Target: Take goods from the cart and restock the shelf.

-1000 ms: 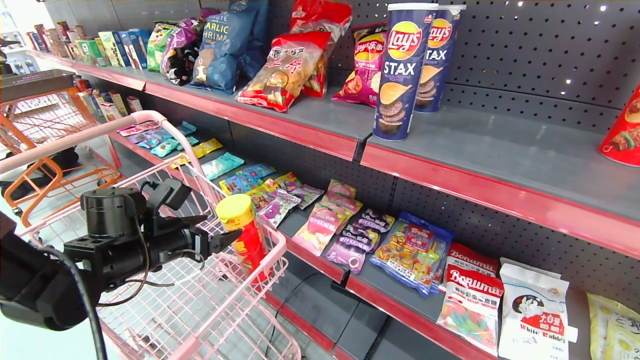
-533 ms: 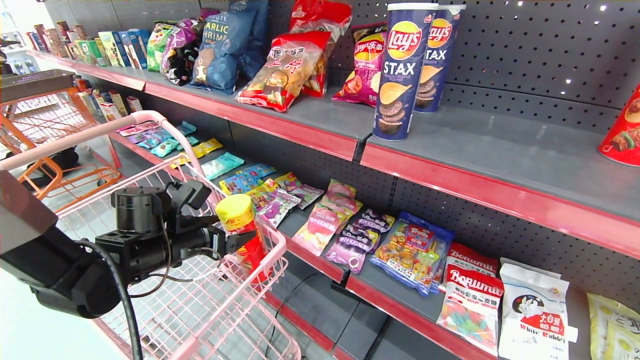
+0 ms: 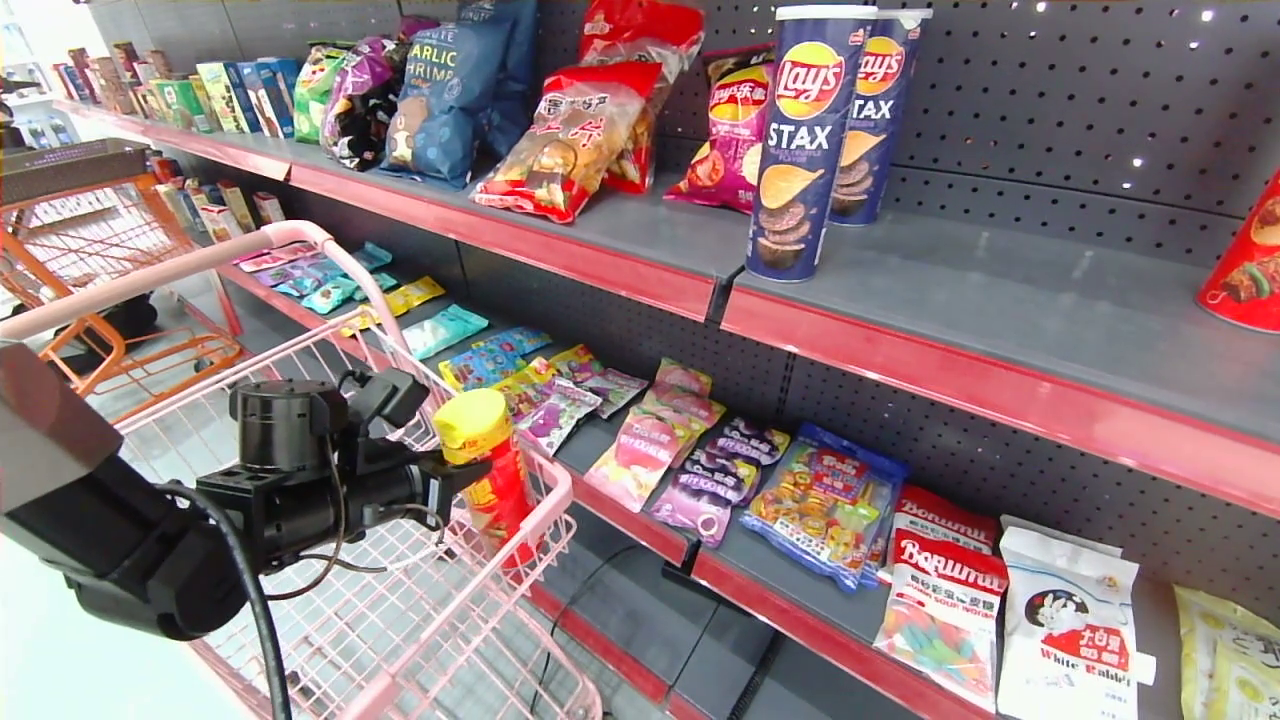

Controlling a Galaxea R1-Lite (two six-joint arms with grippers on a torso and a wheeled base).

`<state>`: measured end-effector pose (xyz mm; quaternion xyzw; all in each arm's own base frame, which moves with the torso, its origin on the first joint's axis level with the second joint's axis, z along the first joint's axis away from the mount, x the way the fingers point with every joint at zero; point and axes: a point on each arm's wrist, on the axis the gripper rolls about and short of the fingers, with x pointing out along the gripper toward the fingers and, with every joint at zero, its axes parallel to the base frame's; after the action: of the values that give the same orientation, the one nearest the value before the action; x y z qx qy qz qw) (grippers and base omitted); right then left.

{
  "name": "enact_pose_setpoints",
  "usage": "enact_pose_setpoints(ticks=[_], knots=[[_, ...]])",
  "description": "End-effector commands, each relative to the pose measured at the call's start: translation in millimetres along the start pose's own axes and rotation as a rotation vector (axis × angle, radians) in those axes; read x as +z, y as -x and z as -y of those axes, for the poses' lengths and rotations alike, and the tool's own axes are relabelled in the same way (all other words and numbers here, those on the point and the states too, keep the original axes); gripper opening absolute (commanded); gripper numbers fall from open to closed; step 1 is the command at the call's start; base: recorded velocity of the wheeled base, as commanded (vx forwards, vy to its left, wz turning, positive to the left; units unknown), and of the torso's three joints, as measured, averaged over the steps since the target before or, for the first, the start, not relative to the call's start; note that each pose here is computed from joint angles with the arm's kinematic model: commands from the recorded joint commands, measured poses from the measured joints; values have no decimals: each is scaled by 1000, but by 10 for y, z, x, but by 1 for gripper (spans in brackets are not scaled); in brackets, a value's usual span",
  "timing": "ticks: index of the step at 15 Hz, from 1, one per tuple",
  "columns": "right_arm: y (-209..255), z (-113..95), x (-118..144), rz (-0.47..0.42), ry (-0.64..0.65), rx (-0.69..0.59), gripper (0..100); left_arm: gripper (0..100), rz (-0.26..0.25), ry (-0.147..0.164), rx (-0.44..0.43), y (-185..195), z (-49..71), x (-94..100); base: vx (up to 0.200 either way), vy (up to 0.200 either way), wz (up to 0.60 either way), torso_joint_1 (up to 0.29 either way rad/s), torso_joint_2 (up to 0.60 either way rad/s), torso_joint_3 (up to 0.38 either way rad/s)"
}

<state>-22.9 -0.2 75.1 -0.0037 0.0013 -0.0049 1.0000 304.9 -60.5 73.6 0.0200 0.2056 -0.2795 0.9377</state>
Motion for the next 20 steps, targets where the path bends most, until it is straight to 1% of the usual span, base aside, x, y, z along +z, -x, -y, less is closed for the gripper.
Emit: enact_pose_setpoints(ticks=[1, 2, 3, 4, 5, 6, 7, 8, 9, 10, 11, 12, 13, 14, 15, 16, 17, 20], knots=[[-1, 0, -1, -2, 0, -1, 100, 0, 73, -18, 32, 257, -6, 209, 0, 0, 0, 0, 0, 0], [-1, 0, -1, -2, 0, -1, 100, 0, 87, -18, 39, 411, 32, 314, 0, 0, 0, 0, 0, 0], [0, 0, 3, -1, 0, -1, 100, 0, 91, -17, 45, 606, 86, 414, 0, 0, 0, 0, 0, 0], [0, 0, 3, -1, 0, -1, 100, 0, 91, -17, 45, 821, 174, 511, 0, 0, 0, 0, 0, 0], [-1, 0, -1, -2, 0, -1, 100, 0, 95, -10, 45, 1099, 292, 601, 0, 0, 0, 0, 0, 0], [0, 0, 3, -1, 0, 1, 100, 0, 98, -3, 45, 1272, 368, 639, 0, 0, 0, 0, 0, 0], [-1, 0, -1, -2, 0, -1, 100, 0, 105, 3, 45, 1547, 490, 673, 0, 0, 0, 0, 0, 0], [-1, 0, -1, -2, 0, 1, 100, 0, 140, -8, 52, 2051, 722, 635, 0, 0, 0, 0, 0, 0], [-1, 0, -1, -2, -1, -1, 100, 0, 161, -17, 57, 2371, 880, 548, 0, 0, 0, 0, 0, 0], [0, 0, 3, -1, 0, -1, 100, 0, 175, -23, 66, 2608, 1000, 450, 0, 0, 0, 0, 0, 0], [0, 0, 3, -1, -1, 1, 100, 0, 209, -35, 93, 2853, 1121, 336, 0, 0, 0, 0, 0, 0], [0, 0, 3, -1, -1, -1, 100, 0, 222, -38, 122, 2962, 1175, 258, 0, 0, 0, 0, 0, 0], [0, 0, 3, -1, -1, -1, 100, 0, 247, -39, 187, 3089, 1232, 150, 0, 0, 0, 0, 0, 0], [-1, 0, -1, -2, -1, -1, 100, 0, 271, -41, 242, 3150, 1255, 84, 0, 0, 0, 0, 0, 0], [-1, 0, -1, -2, -1, 1, 100, 0, 277, -38, 271, 3166, 1258, 54, 0, 0, 0, 0, 0, 0], [0, 0, 3, -1, -1, 1, 100, 0, 282, -38, 292, 3178, 1261, 40, 0, 0, 0, 0, 0, 0], [-1, 0, -1, -2, -1, -1, 100, 0, 281, -38, 293, 3171, 1261, 5, 0, 0, 0, 0, 0, 0], [0, 0, 3, -1, -1, 1, 100, 0, 286, -37, 309, 3181, 1270, -55, 0, 0, 0, 95, -316, -206]])
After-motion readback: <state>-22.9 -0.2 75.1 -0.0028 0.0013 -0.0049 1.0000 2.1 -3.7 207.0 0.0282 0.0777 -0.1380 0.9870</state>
